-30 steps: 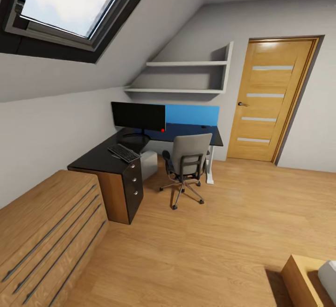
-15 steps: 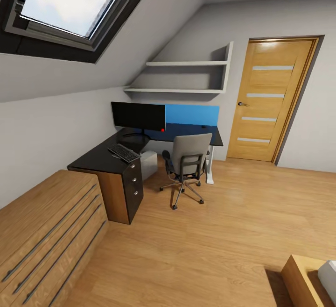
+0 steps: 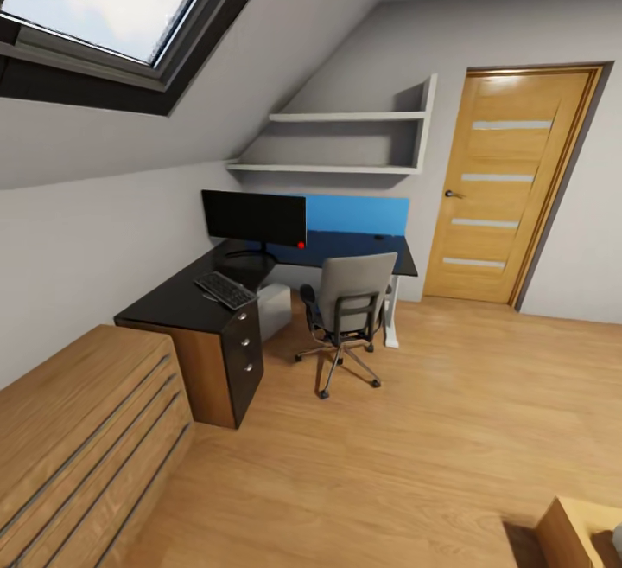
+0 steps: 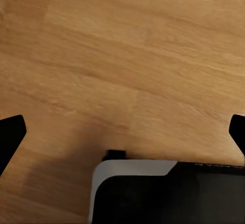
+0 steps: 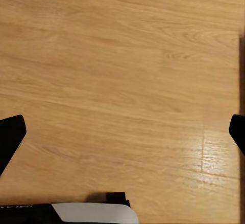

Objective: In the bedroom, organize the workspace by keeping the computer under the desk, ensuring the monitor is on the desk, placing the keyboard on the desk next to the monitor, placing the mouse on the desk next to the keyboard, moving the folder from the swivel chair onto the desk next to the mouse, stacking the notebook on top of the folder with the pen on top of the notebook, and positioning the swivel chair next to the desk.

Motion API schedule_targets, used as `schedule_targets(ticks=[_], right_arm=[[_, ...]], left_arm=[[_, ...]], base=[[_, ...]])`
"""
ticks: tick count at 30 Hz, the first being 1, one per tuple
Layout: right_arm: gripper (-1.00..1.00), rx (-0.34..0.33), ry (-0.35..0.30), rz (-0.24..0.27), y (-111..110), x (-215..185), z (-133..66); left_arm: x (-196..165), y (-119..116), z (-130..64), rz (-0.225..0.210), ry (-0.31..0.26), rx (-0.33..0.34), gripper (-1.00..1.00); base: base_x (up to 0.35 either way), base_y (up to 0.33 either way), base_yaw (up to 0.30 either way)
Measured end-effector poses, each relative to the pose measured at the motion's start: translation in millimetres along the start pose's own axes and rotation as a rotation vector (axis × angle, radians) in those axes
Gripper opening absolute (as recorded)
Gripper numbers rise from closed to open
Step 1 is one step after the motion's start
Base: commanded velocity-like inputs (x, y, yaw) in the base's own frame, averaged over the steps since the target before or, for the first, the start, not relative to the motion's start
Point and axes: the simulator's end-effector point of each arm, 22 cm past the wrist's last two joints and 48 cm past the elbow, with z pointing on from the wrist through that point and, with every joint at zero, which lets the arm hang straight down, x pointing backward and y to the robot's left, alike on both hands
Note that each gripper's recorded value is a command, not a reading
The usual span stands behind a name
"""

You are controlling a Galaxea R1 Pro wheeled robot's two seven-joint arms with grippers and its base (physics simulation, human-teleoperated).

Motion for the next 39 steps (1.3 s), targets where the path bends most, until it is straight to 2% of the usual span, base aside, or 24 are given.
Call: schedule_targets(ticks=[1,2,5,9,21,39], right_arm=[[1.00,0.000,-0.002,0.000,0.2,-0.8,0.3],[1.00,0.000,-0.006,0.000,0.0,-2.8,0.9],[1.00,0.001,-0.009,-0.002,-1.5,-4.2,1.5],[1.00,0.002,-0.012,-0.002,-2.2,-5.8,2.1],[1.00,-0.003,-0.015,-0.011,-1.8,-6.4,2.1],[1.00,-0.008,-0.003,-0.015,-0.9,-1.7,1.6]], left_arm=[[0.0,4.4,0.0,-0.015,0.000,-0.011,1.00],[-0.4,15.5,0.0,-0.070,-0.001,-0.043,1.00],[-0.2,16.7,-0.1,-0.105,-0.002,-0.055,1.00],[-2.1,20.9,0.2,-0.125,-0.006,-0.066,1.00],[-15.3,36.3,1.8,-0.157,-0.037,-0.097,1.00],[-9.3,37.1,1.5,-0.155,-0.021,-0.100,1.00]], base=[[0.326,0.000,0.000],[0.326,0.000,0.000],[0.327,0.000,0.000],[0.254,0.000,-0.045],[0.075,0.000,-0.223],[0.272,0.000,-0.203]])
